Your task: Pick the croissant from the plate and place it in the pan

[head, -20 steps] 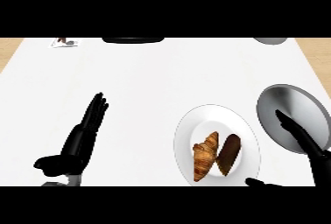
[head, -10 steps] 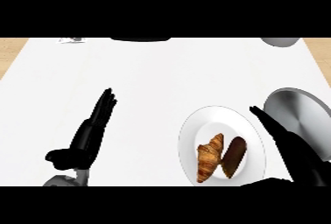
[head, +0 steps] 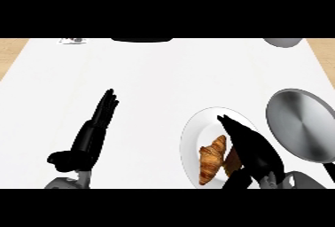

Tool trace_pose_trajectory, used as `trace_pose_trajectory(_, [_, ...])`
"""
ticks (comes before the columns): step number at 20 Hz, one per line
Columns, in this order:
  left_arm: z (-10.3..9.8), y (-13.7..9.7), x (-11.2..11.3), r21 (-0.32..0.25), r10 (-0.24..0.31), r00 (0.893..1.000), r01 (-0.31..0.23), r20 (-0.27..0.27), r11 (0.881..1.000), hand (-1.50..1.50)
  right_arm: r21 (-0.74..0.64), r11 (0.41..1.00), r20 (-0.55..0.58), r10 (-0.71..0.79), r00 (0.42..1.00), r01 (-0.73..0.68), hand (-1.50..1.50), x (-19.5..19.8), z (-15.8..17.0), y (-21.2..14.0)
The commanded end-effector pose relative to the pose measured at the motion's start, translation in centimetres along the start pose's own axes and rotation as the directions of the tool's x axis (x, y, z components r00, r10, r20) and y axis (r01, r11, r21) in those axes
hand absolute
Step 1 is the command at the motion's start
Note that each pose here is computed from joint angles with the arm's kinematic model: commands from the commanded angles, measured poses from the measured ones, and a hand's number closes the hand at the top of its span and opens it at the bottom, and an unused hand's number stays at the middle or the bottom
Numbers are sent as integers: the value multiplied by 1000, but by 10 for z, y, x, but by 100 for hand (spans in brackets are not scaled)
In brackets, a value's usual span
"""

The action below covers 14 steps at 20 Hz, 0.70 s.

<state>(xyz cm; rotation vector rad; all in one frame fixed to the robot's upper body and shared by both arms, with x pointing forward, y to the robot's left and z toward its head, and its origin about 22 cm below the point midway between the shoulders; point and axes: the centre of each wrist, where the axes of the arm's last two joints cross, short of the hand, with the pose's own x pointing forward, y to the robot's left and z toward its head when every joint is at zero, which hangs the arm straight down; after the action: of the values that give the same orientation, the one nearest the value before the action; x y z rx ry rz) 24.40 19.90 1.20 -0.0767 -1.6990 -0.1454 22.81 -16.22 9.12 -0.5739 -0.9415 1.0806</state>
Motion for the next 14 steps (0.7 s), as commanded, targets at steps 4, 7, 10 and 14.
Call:
trace_pose_trajectory(4, [5,-23,5,3,17,1000,-17,-6,1000,0,62,997,-75,52,996,-48,-150,42,-15,14])
trace_pose_trajectory(7, [4,10,-7,16,14,1000,-14,-1,1000,0,65,997,-82,43,996,-38,-150,1,-34,23])
trace_pose_trajectory(10, [-18,4,-9,25,-1,1000,2,-16,1000,0,70,997,-93,46,995,-40,-150,22,-11,22])
trace_pose_trajectory(14, [4,-11,-9,14,-3,1000,3,1,1000,0,37,999,-97,18,995,-14,-150,-4,-37,37])
